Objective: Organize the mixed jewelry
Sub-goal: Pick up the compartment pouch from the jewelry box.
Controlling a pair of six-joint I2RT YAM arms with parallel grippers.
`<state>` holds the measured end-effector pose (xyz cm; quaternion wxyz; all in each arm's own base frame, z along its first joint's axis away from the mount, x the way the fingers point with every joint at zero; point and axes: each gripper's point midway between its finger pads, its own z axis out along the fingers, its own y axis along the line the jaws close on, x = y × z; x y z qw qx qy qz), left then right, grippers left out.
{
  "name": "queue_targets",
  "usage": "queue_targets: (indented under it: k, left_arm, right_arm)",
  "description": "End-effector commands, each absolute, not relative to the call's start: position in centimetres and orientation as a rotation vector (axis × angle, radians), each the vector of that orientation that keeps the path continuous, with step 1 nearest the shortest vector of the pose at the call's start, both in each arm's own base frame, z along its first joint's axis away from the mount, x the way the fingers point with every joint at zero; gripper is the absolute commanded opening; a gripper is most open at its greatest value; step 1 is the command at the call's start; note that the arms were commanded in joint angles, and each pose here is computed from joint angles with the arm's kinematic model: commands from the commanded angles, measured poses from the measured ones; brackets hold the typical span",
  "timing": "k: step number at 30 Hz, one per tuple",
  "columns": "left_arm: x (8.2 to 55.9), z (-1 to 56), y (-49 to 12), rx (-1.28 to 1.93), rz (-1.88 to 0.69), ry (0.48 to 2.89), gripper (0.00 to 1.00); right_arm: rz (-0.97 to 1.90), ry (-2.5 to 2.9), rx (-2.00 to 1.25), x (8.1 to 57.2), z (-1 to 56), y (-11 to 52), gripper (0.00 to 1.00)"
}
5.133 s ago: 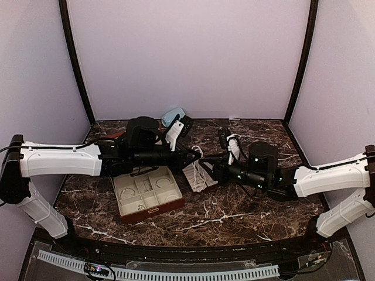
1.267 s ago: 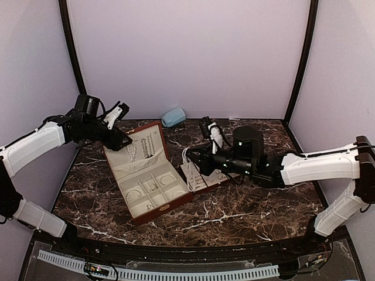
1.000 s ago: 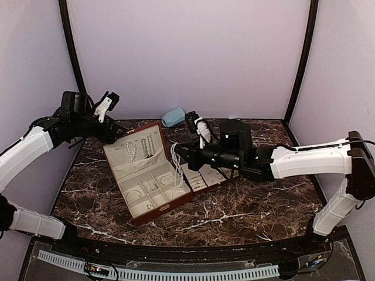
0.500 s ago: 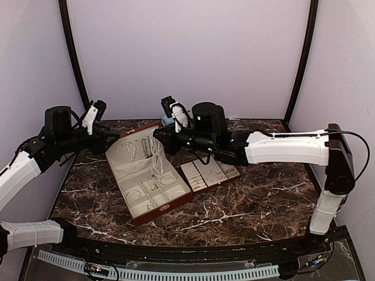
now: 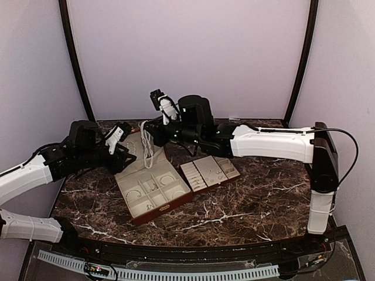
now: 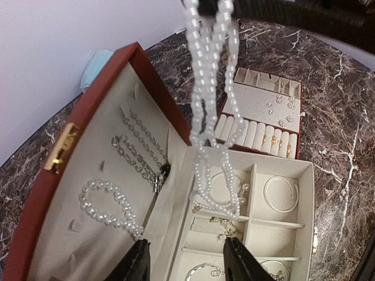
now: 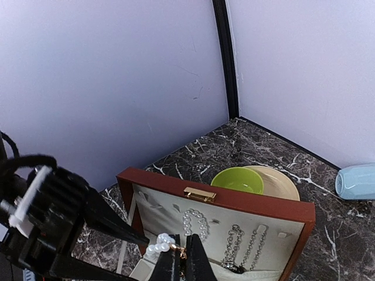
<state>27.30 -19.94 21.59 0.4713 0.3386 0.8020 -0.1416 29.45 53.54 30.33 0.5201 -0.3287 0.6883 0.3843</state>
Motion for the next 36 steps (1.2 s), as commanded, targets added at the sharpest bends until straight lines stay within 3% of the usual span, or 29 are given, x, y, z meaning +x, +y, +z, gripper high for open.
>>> queue_targets:
  k: [1,18,36]
  left_arm:
    - [27.7,18.0,-18.6,0.758,-0.221,2.099,0.45]
    - [28.9,13.2,-16.3,0.682,-0.030,2.250,0.49]
    - [29.7,9.6,-15.9,0.708,0.055,2.350,0.49]
  right_arm:
    - [0.903,1.619,-0.734,30.3,32.0,53.5,0.00]
    - [0.936,1.592,-0.684,30.2,32.6,48.7,0.00]
    - [1.039,1.550,-0.700,28.1,33.2,47.9,0.00]
